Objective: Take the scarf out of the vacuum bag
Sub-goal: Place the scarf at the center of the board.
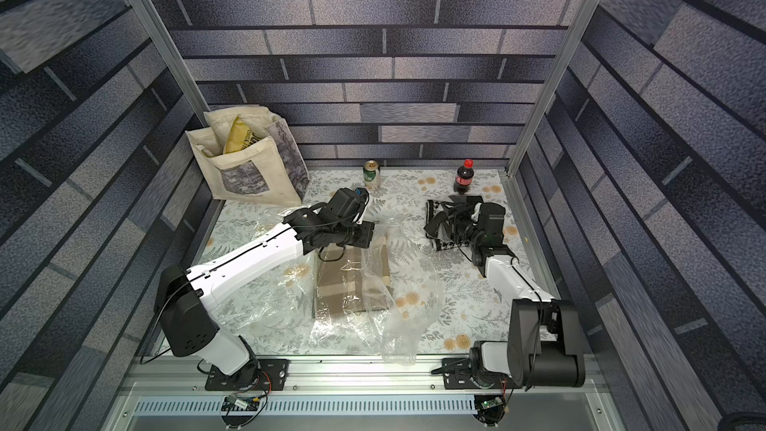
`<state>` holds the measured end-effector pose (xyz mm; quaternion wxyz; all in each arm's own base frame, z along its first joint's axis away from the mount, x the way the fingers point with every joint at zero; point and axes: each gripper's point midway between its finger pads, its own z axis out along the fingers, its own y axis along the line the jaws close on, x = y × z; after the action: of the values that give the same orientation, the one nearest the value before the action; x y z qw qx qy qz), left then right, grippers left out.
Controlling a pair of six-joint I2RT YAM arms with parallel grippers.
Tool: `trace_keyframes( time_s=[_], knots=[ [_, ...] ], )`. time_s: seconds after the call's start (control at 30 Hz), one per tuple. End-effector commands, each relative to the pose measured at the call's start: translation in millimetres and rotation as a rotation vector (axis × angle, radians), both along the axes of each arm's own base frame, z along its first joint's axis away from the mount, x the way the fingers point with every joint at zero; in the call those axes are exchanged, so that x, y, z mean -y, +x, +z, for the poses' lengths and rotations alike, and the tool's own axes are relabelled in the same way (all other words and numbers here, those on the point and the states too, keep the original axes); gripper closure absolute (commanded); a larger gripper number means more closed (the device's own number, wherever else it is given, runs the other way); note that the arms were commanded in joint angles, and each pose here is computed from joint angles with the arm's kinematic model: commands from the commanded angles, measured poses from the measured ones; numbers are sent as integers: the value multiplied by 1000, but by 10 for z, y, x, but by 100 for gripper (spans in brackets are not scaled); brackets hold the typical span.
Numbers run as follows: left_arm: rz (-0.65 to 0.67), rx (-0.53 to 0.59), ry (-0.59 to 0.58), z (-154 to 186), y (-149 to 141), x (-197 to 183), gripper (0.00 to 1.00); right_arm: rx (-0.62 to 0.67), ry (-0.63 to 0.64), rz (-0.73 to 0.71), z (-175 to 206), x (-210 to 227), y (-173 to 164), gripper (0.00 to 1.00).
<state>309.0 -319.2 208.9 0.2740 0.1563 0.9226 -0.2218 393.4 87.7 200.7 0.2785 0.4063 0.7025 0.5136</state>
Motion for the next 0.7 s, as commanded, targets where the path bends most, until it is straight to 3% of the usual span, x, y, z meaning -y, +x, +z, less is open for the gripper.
trace_keyframes(
  time_s=[0.0, 0.03, 0.07, 0.2, 0.43, 0.63, 0.67],
  knots=[
    [16, -21, -5, -49, -8, -19, 98, -52, -139, 5, 53, 93, -213, 9],
    [17, -24, -5, -65, -10, -15, 98, -59, -144, 10, 76, 94, -263, 1],
    [14, -29, -4, -87, -14, -8, 98, -67, -149, 13, 78, 95, -305, 0],
    [10, -46, 1, -194, -46, 35, 98, -87, -175, 15, 18, 114, -530, 0],
    [-21, -91, 16, -480, -99, 259, 100, -54, -377, -4, 118, 295, -1019, 0],
    [-32, -131, 74, -748, -99, 387, 100, -19, -425, 100, 212, 159, -1248, 0],
    [-30, -138, 81, -789, -102, 383, 93, -11, -440, 134, 221, 110, -1281, 0]
  ],
)
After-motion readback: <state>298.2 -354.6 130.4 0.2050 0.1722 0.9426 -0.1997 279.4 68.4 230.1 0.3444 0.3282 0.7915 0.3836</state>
